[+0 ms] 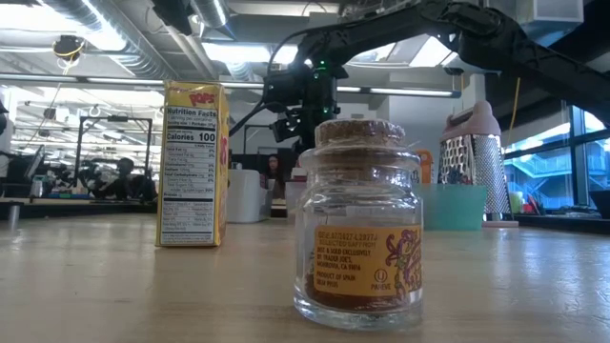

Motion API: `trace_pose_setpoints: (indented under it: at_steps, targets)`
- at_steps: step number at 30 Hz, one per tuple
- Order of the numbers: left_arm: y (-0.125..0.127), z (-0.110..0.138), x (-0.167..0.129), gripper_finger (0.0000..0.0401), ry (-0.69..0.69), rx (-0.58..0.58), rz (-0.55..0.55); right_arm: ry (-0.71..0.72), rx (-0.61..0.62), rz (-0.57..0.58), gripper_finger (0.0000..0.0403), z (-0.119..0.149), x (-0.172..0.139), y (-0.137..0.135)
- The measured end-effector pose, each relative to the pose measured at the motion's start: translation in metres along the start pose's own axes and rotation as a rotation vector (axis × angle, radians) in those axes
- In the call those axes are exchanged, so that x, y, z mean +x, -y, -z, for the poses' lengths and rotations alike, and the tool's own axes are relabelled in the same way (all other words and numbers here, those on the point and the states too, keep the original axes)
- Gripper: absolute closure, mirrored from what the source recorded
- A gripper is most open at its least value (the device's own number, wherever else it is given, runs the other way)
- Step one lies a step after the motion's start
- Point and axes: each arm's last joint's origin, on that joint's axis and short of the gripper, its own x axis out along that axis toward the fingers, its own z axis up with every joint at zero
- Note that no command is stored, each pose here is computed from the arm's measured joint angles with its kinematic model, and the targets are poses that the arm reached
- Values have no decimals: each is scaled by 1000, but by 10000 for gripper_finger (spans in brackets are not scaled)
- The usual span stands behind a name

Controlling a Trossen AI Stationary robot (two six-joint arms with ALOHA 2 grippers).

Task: Pick & Place Kitchen Items
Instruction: Adjust the yellow food coloring bottle in the transparent bin

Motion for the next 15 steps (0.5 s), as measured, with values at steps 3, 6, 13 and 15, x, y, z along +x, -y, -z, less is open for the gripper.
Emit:
trace_pose_setpoints:
  at_steps: [3, 6, 13, 15]
  targets:
    - [0, 0, 0, 260, 0, 0, 0, 1, -2, 0, 114, -1, 0, -1]
    - [0, 0, 0, 260, 0, 0, 0, 7, -1, 2, 114, -1, 1, 0]
    - [0, 0, 0, 260, -1, 0, 1, -3, 24, -8, 114, -2, 6, 0]
    - [0, 0, 0, 260, -1, 0, 1, -21, 26, -9, 114, -2, 10, 0]
